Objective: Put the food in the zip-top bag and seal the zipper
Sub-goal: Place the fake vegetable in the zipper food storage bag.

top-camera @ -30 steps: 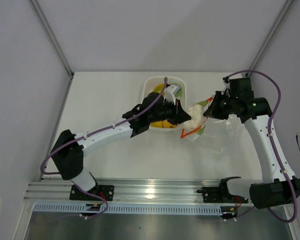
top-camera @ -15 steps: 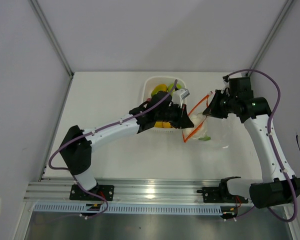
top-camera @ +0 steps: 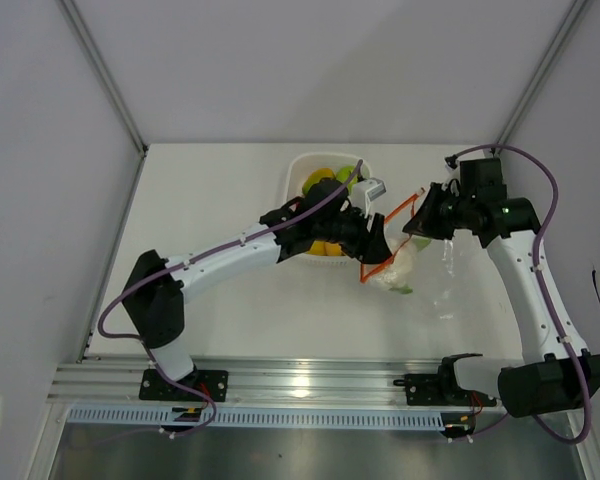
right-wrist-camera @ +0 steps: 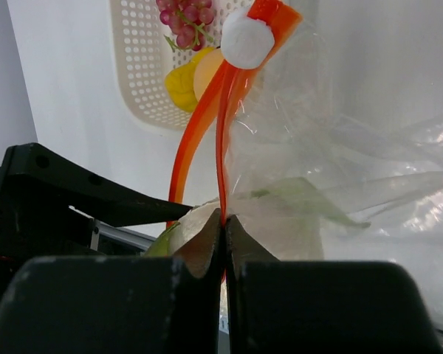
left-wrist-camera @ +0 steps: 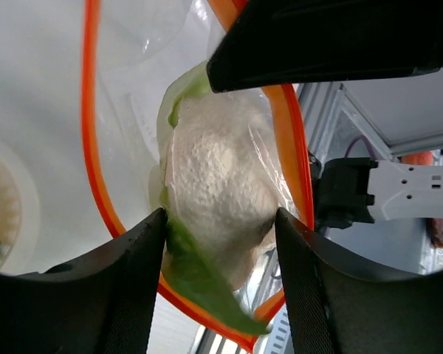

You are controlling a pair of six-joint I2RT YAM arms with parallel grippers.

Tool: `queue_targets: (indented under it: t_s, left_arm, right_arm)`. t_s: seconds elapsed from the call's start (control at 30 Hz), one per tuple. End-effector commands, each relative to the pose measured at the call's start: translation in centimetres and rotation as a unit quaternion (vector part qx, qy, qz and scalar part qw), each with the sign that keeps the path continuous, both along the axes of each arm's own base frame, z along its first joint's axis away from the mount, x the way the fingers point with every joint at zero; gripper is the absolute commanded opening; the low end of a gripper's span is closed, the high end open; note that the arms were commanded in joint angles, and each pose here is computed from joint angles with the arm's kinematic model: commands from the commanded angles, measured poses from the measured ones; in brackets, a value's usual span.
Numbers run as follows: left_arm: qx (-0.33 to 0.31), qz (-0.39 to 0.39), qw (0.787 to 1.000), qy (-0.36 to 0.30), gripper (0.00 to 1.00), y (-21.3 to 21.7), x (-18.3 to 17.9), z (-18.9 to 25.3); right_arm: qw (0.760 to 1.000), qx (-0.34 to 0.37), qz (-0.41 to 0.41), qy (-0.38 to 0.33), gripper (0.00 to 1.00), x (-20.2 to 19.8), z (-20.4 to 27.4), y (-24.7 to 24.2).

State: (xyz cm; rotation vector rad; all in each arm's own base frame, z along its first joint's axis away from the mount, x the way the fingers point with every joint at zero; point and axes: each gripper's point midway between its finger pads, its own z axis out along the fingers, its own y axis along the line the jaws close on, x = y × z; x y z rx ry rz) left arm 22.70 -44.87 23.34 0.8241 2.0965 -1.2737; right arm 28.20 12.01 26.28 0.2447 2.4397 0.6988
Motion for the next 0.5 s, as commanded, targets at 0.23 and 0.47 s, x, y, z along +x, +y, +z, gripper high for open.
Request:
queue_targets:
  t_s: [0.23,0.47]
  left_arm:
    - [-0.039,0.059,0.995,-0.077,0.75,2.7,2.1,5.9]
    - [-0.043,0.092,0.991,-0.088,0.74,3.9,2.6,5.8]
  right_arm:
    - [0.999,0.016,0.039,-0.032,0.0,-1.7,1.4,0.6]
    - [0.998,0.021,0.043,-0.037,0.0,-2.0,2.0,0.8]
